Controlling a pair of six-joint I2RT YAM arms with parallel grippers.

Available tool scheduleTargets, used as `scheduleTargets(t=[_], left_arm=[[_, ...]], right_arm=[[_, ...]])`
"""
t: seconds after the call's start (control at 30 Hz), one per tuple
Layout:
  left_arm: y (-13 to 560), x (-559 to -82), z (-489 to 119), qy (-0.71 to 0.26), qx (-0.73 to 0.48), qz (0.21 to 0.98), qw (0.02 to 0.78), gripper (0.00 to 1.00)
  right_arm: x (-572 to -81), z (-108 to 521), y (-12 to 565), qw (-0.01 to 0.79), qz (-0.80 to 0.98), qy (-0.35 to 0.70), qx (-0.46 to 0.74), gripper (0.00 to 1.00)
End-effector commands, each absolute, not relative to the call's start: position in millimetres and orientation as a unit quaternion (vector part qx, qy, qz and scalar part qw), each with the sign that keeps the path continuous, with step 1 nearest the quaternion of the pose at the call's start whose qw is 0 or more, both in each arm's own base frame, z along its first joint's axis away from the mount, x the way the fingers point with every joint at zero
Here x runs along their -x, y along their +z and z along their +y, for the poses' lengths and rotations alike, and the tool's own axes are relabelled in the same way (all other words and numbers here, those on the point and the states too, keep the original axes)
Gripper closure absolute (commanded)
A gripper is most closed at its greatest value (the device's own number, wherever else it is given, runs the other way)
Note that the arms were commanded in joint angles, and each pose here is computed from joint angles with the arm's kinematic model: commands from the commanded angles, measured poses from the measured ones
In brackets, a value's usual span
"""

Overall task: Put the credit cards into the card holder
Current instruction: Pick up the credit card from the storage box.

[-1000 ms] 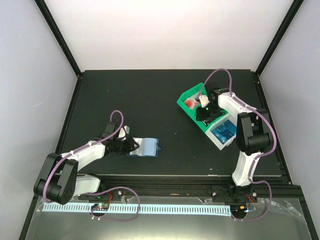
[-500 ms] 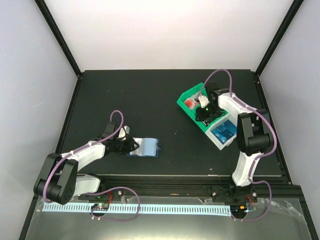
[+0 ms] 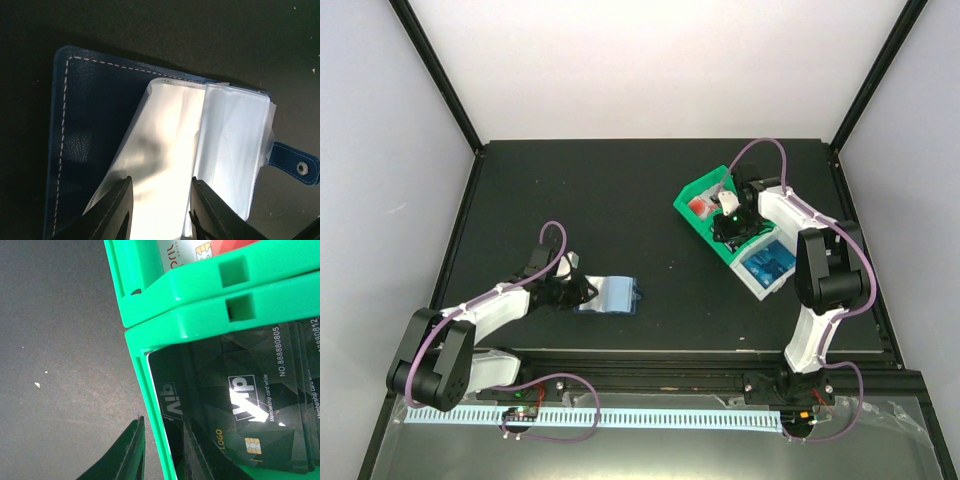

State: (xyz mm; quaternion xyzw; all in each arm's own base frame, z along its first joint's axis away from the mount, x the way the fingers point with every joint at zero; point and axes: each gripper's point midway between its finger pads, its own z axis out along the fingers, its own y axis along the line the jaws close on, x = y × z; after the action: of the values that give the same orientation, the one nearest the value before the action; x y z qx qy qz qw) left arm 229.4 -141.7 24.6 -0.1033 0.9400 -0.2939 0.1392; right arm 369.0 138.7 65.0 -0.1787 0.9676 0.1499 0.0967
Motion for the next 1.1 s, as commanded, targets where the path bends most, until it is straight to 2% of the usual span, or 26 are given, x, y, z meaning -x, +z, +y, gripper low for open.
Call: scheduleTargets(t=[0.0, 0.2, 0.53, 0.7, 1.07], left_arm=[[12.0, -216.5, -131.4, -0.267, 0.12, 0.949, 0.118, 0.66], [12.8, -217.3, -131.6, -0.267, 0.119, 0.949, 0.119, 0.66], [13.8, -217.3, -131.3, -0.266, 0.119, 0.949, 0.12, 0.66], [14.8, -216.9, -131.0, -0.267, 0.118, 0.949, 0.122, 0.66], [23.0, -218.5, -131.8, -0.272, 0.113, 0.946, 0.133, 0.65]], right_arm=[[-365.9, 143.0, 79.0, 0.111, 0.964, 0.157, 0.182, 0.76], [-364.4, 142.6, 80.6, 0.11, 0.964, 0.157, 0.184, 0.78], [-364.9, 139.5, 84.5, 0.117, 0.965, 0.149, 0.18, 0.93], [-368.4, 132.7, 88.6, 0.127, 0.969, 0.128, 0.171, 0.96], [-378.3, 121.5, 133.3, 0.204, 0.962, 0.097, 0.157, 0.99]])
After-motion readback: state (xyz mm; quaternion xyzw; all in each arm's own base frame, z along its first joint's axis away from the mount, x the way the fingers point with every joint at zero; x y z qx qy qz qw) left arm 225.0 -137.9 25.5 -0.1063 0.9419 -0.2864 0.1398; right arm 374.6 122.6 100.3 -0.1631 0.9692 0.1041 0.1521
